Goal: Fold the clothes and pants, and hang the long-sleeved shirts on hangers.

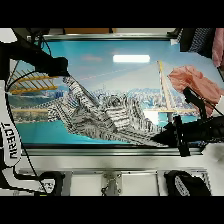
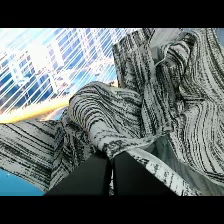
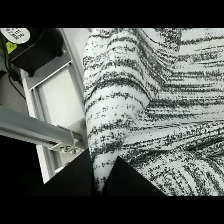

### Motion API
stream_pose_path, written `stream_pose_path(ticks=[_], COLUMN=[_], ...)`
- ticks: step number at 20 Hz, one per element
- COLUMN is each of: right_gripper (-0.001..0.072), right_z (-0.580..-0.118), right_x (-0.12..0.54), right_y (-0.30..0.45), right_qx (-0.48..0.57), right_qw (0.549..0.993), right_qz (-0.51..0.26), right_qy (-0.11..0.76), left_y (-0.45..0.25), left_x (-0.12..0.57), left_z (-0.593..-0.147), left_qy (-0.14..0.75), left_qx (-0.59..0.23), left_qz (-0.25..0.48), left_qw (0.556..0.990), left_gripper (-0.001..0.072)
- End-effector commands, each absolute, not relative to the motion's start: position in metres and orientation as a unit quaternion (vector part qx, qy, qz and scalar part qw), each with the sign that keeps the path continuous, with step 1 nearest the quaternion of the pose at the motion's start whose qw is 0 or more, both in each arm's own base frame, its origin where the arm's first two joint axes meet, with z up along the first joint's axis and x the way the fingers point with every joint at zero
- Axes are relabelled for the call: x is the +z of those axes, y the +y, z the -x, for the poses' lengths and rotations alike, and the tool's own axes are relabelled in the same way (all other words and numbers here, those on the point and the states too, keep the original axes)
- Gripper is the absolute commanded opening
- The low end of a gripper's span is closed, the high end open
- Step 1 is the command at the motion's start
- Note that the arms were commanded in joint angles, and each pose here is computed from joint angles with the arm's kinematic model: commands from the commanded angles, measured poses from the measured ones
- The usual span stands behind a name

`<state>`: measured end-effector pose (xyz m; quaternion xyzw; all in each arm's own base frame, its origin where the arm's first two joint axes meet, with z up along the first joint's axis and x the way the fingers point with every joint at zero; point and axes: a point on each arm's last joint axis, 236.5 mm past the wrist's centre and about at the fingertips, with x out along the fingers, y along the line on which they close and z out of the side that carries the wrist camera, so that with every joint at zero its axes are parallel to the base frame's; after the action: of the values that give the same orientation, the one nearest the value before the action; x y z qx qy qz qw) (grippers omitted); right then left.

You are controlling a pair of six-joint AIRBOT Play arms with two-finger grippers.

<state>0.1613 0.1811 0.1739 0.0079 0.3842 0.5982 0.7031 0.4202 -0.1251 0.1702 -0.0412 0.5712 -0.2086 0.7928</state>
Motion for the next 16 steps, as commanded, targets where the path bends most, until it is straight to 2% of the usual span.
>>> stream_pose_path(ticks=[1, 5, 6, 7, 8, 10, 14, 16], right_gripper=[0.0005, 0.0005, 0.0005, 0.0005, 0.0005, 0.0005, 0.0006, 0.0008], right_z=[-0.155, -0.162, -0.166, -0.167, -0.170, -0.178, -0.196, -0.195], right_x=[0.191, 0.222, 0.228, 0.234, 0.239, 0.248, 0.257, 0.261], right_y=[0.199, 0.212, 0.214, 0.216, 0.218, 0.219, 0.219, 0.220], right_qx=[0.628, 0.644, 0.644, 0.646, 0.646, 0.640, 0.618, 0.621], right_qw=[0.691, 0.700, 0.704, 0.705, 0.708, 0.719, 0.742, 0.740], right_qz=[-0.027, -0.071, -0.079, -0.088, -0.096, -0.109, -0.126, -0.132], right_qy=[0.357, 0.300, 0.288, 0.277, 0.268, 0.250, 0.227, 0.221], left_y=[-0.142, -0.153, -0.154, -0.152, -0.150, -0.150, -0.162, -0.150], left_x=[0.150, 0.165, 0.176, 0.187, 0.198, 0.220, 0.283, 0.303], left_z=[-0.404, -0.409, -0.413, -0.417, -0.420, -0.423, -0.423, -0.421], left_qy=[0.602, 0.578, 0.563, 0.548, 0.532, 0.497, 0.389, 0.359], left_qx=[-0.231, -0.242, -0.244, -0.243, -0.242, -0.247, -0.301, -0.293], left_qz=[0.024, 0.016, 0.015, 0.016, 0.018, 0.033, 0.145, 0.156], left_qw=[0.764, 0.779, 0.790, 0.800, 0.811, 0.831, 0.858, 0.872], left_gripper=[0.0010, 0.0012, 0.0188, 0.0536, 0.0690, 0.0683, 0.0682, 0.0682])
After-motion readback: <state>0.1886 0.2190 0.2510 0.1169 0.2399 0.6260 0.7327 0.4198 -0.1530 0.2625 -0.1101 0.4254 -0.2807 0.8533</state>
